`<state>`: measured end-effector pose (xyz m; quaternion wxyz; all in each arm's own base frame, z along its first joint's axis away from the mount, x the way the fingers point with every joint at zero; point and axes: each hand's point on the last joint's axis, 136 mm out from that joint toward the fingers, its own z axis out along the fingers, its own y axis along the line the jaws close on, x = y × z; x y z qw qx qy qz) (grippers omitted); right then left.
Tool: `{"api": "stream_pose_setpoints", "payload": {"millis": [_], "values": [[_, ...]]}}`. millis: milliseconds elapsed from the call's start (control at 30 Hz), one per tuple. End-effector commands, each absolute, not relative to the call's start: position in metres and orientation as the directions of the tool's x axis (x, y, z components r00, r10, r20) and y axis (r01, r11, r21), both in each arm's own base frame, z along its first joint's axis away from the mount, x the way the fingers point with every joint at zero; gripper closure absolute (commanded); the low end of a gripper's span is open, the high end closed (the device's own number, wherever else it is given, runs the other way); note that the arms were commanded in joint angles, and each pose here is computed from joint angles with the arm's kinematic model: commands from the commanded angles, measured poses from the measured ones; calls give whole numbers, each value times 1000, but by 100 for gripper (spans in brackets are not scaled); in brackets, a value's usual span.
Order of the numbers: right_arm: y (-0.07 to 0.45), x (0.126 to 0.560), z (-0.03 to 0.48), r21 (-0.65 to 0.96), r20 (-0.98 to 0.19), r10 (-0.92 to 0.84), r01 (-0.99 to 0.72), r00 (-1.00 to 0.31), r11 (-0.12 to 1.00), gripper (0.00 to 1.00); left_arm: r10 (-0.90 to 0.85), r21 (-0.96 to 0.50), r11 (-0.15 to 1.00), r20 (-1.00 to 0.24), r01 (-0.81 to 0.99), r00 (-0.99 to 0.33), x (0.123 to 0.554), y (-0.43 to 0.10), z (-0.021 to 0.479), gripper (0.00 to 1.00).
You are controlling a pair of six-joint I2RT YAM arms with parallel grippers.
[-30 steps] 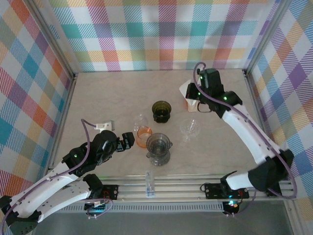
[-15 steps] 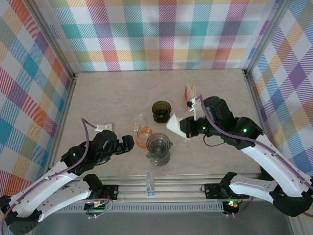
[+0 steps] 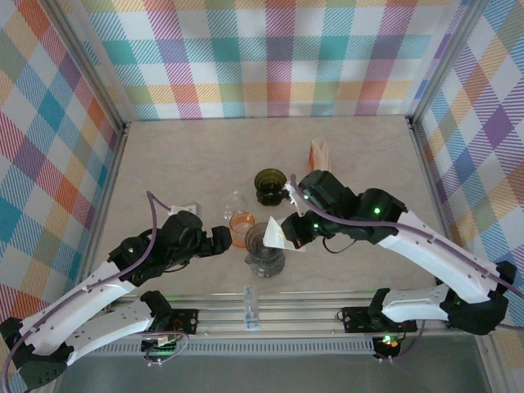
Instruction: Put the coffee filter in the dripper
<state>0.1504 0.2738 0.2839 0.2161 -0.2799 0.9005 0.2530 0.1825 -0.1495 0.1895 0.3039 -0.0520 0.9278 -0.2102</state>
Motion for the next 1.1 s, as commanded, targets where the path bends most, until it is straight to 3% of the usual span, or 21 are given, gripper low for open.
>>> {"api": "stream_pose_setpoints", "payload": {"millis": [0, 467, 1067], "values": [[281, 153, 284, 282, -516, -452, -643, -728, 713, 100, -226, -450, 891, -554, 60, -801, 182, -151, 204, 0], [326, 150, 262, 295, -418, -550, -681, -723, 671, 100, -231, -475, 876, -561, 81, -795, 178, -151, 205, 0], [336, 158, 209, 269, -369, -562, -664, -740, 698, 100, -235, -486, 871, -547, 76, -804, 178, -154, 199, 0]]}}
